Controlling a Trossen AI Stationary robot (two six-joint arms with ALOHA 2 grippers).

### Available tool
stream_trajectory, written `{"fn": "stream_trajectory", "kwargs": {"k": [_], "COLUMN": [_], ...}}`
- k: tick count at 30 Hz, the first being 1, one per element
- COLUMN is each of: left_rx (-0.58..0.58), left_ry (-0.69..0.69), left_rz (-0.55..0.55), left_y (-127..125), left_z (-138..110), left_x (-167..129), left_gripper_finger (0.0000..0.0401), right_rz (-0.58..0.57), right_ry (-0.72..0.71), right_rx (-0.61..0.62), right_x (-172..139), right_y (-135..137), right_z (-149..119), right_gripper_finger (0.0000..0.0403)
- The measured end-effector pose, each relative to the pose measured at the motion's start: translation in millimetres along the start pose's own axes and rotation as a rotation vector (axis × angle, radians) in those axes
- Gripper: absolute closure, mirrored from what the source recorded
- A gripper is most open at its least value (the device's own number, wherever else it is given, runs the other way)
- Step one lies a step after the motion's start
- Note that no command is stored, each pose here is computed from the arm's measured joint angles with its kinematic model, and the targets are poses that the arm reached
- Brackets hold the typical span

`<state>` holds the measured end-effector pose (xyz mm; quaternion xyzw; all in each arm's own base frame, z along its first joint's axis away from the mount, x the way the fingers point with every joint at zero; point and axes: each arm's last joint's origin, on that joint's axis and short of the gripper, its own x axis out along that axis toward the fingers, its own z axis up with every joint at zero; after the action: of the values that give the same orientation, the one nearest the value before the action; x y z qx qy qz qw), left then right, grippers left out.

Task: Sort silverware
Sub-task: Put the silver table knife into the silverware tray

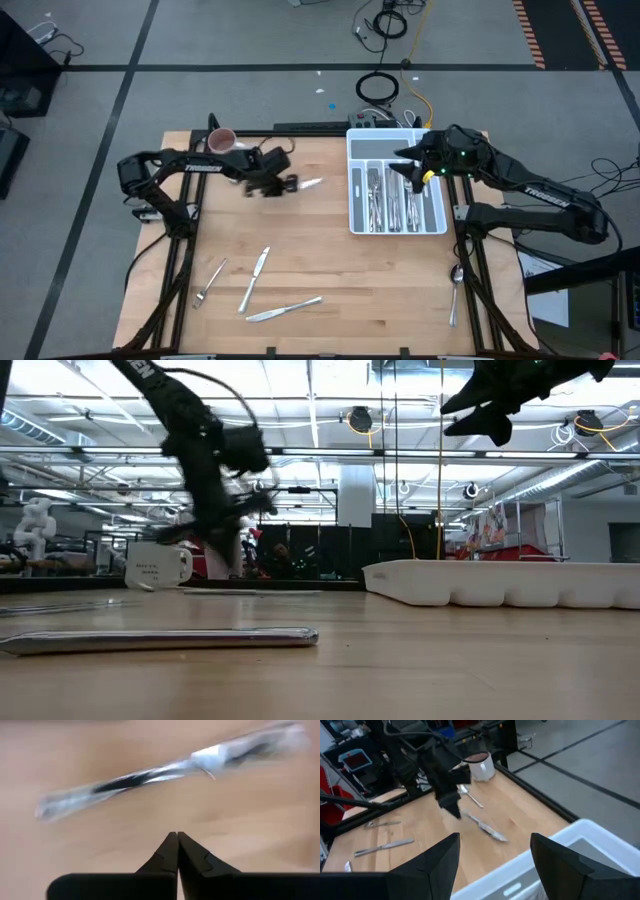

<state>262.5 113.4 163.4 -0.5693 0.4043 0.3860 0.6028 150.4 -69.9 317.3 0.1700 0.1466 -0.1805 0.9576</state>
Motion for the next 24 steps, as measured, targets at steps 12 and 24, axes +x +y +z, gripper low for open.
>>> {"fn": "stream_trajectory", "kwargs": {"k": [12, 24], "left_rx": [0.237, 0.352], "left_ry": [-0.243, -0.430], "left_rz": [-0.187, -0.227], "left_y": [-69.7, -56.6], "left_z": [-3.7, -13.5], "left_x": [-70.1, -140.7], "left_gripper_finger": [0.0397, 0.0397], "right_rz": [-0.068, -0.081], "right_ry": [0.119, 0.322], "right_rx": [0.149, -0.039], "right_x": [75.9, 200.0], "right_y": [-9.8, -2.8], "right_z": [-12.5, 1.5], "right_gripper_finger": [0.0167, 0.0167]}}
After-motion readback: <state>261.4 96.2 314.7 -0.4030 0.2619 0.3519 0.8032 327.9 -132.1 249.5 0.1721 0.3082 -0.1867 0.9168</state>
